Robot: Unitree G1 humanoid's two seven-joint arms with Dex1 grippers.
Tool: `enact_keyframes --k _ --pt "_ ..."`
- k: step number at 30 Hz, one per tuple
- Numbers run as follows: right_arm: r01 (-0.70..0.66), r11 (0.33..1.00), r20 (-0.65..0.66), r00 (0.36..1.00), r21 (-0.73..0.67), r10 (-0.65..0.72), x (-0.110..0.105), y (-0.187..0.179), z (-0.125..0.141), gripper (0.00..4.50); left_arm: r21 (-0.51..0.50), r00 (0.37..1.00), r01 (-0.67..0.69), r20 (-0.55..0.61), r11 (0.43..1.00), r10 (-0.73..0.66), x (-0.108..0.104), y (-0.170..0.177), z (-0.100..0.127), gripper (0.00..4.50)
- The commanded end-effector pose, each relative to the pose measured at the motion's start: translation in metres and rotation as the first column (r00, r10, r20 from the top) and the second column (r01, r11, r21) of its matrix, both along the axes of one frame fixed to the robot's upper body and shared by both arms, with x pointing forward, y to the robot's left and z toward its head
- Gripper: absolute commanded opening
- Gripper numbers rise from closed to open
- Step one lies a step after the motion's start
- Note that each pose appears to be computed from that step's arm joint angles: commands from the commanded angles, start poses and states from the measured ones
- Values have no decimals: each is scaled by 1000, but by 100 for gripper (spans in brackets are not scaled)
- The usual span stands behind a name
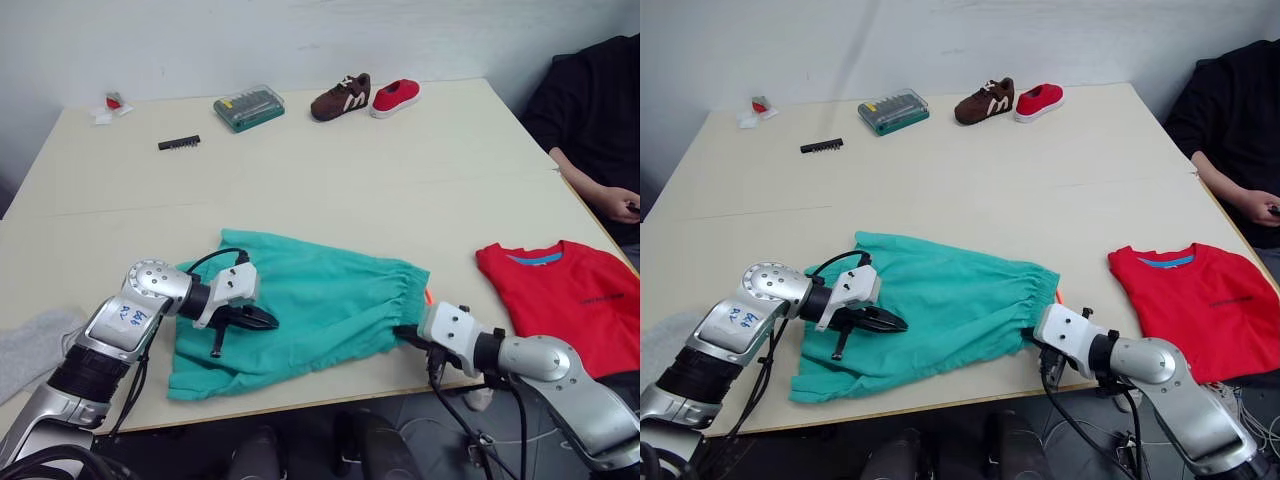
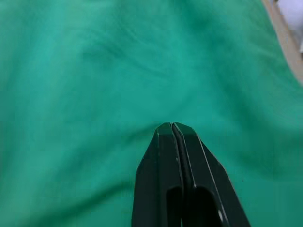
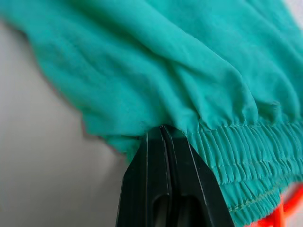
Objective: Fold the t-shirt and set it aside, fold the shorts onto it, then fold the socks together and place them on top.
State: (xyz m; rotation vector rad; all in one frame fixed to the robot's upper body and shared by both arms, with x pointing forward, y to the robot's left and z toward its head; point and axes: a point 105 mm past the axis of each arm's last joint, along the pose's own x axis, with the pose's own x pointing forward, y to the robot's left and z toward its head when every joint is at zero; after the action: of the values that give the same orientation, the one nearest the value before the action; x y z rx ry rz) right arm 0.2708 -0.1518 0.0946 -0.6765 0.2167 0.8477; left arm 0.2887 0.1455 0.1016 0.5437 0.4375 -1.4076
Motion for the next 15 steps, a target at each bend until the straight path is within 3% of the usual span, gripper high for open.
enact_keyframes --k 1,5,7,11,15 --pt "112 991 67 992 -76 -107 18 -28 -3 0 -87 997 -27 65 996 33 10 -7 17 2" --pt "56 995 60 996 80 -61 9 -17 19 0 -307 997 -37 53 951 56 17 -31 50 2" --pt "46 976 29 998 211 -54 -5 -8 36 0 -345 1000 -8 3 939 9 11 -44 53 2" --pt "159 924 -73 987 348 -142 -22 -11 48 0 -232 999 29 -16 972 -33 5 -52 23 2" --pt "290 852 -222 952 437 -210 -46 -11 47 0 -153 1000 -9 6 988 10 18 -47 -3 2"
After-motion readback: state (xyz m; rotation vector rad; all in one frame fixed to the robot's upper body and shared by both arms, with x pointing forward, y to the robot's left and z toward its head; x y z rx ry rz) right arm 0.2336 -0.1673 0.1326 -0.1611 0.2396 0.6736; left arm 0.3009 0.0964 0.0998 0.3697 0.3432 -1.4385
